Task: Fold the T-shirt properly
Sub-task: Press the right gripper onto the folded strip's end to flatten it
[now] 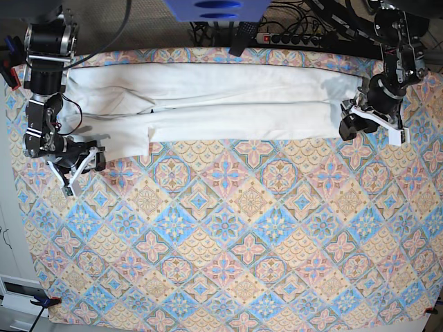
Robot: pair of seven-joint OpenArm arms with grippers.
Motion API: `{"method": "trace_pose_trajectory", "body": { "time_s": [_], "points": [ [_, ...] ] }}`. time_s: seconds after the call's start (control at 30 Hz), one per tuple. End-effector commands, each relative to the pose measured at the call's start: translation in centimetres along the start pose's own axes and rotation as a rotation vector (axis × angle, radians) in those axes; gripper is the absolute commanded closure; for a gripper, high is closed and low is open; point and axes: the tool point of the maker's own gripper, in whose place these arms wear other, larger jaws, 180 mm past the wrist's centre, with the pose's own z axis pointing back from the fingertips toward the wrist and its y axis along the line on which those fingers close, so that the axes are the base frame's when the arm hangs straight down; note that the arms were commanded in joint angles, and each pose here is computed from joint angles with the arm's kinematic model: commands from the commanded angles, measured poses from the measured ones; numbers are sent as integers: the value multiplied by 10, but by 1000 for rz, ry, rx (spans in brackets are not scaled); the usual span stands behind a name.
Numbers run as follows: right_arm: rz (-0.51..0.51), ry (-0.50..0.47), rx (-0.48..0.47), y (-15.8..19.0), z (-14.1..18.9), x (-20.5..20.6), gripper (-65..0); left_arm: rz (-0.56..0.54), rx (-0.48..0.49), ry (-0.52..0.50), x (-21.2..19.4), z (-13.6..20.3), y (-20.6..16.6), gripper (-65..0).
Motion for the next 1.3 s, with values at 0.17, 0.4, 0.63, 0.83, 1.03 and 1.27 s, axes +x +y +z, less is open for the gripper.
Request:
{"method": "trace_pose_trajectory", "body": {
  "time_s": [0.17,0.4,0.63,0.83,1.03,1.27],
  "points": [
    [-11,-18,-1,-6,0,-2,-278,-16,-11,-32,11,3,-2,-416],
    [-72,-99,-54,-33,15,10,-278,-15,-9,-30,10,3,-1,-416],
    [-57,-95,-83,-47,24,11,-278,-16,-8,-30,10,3,-1,-416],
    [-59,-65,-78,-45,22,-2,-311,-16,-8,-30,10,3,-1,-416],
    [41,31,-13,-14,5,-24,-385,-16,-8,-30,10,3,-1,-416],
    [59,44,4,-7,2,-27,-308,-16,-8,-30,10,3,-1,-416]
  ]
}}
